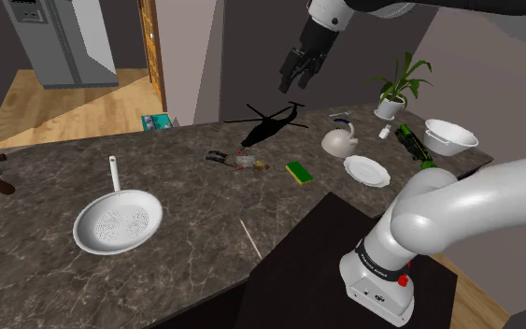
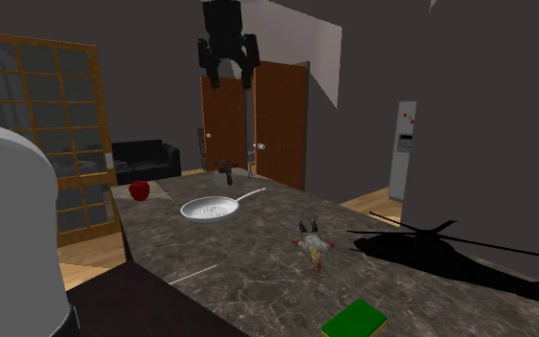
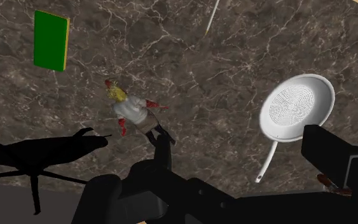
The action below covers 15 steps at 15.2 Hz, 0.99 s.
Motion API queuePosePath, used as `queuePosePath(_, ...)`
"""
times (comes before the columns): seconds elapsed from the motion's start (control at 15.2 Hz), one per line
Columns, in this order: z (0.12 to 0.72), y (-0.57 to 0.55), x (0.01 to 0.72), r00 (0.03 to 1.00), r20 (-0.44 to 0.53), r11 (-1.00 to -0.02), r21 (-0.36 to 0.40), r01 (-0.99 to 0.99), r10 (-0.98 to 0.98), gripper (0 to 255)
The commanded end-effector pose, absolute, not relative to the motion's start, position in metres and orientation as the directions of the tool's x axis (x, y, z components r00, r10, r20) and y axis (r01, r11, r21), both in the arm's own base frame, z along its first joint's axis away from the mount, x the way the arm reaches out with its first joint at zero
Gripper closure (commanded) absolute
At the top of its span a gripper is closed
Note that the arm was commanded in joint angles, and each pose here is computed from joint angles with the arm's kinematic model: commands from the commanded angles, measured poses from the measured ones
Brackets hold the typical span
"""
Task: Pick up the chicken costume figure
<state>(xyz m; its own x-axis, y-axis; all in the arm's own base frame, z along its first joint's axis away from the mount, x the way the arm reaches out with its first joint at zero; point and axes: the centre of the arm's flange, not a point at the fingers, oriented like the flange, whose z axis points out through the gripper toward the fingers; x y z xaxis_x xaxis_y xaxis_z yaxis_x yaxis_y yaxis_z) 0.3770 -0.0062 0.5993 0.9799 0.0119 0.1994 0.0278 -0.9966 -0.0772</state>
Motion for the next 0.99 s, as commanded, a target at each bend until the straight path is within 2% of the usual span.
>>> queuePosePath(0.0,0.581,-0.012,0.394,0.982,0.184,-0.996,-0.073,0.058,0.044,0)
queuePosePath(0.92,0.444,-0.052,0.527,0.965,0.071,-0.965,-0.062,0.255,0.251,0)
